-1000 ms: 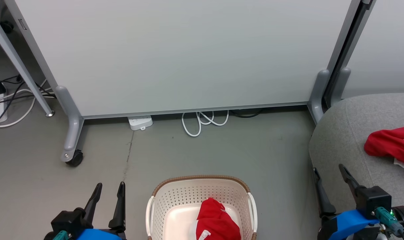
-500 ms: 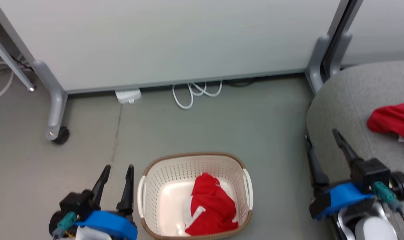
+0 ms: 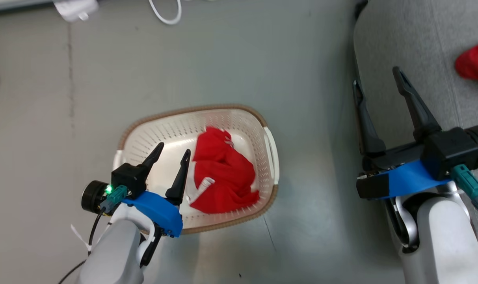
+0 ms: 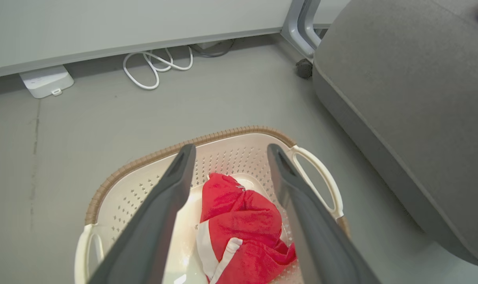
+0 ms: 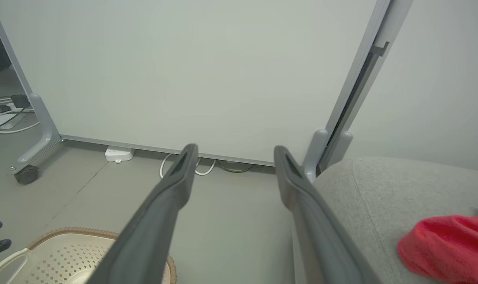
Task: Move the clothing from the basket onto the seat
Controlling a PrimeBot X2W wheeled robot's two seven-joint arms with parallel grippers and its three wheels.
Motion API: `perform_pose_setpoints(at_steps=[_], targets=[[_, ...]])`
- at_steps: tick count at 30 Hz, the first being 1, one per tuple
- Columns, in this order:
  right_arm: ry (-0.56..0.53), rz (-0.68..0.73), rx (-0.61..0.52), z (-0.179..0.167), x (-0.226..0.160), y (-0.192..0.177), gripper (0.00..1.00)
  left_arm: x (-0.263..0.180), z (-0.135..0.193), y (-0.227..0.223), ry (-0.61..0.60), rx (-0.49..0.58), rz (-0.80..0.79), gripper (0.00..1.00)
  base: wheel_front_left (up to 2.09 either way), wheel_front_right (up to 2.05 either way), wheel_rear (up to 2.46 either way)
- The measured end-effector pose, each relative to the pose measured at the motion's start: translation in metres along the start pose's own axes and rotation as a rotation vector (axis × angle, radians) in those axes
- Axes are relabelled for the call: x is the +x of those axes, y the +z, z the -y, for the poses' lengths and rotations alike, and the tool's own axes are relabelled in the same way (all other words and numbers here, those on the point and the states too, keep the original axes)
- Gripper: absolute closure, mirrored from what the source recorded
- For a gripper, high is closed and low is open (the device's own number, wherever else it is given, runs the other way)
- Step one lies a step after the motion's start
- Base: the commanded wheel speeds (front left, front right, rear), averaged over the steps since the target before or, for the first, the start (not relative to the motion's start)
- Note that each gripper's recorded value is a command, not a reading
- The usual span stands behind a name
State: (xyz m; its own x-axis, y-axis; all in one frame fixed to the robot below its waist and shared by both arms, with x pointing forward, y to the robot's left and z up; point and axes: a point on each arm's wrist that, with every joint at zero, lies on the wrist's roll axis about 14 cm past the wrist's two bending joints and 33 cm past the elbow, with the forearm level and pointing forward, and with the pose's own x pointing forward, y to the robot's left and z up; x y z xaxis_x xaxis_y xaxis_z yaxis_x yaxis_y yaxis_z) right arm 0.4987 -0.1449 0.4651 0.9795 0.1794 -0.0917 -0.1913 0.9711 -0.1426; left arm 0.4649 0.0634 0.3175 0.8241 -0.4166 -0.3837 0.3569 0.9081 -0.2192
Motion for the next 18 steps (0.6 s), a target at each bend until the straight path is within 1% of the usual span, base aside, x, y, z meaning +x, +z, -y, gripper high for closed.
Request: perform_pose_setpoints(at_steps=[4,9,13,18], targets=[[0.005,-0.056,0.0,0.001,0.007,-0.032,0.0,0.021,0.005,-0.051,-0.067,0.033,-0.152,0.0,0.0,0.0,0.0],[-0.007,-0.126,0.007,0.007,0.004,-0.065,0.0,0.036,0.017,-0.101,-0.158,0.08,-0.294,0.0,0.0,0.0,0.0],[-0.021,-0.167,0.023,0.013,-0.001,-0.084,0.0,0.044,0.024,-0.131,-0.227,0.141,-0.379,0.0,0.0,0.0,0.0],[-0.029,-0.203,0.03,0.017,-0.006,-0.101,0.0,0.058,0.03,-0.154,-0.295,0.217,-0.441,0.0,0.0,0.0,0.0]])
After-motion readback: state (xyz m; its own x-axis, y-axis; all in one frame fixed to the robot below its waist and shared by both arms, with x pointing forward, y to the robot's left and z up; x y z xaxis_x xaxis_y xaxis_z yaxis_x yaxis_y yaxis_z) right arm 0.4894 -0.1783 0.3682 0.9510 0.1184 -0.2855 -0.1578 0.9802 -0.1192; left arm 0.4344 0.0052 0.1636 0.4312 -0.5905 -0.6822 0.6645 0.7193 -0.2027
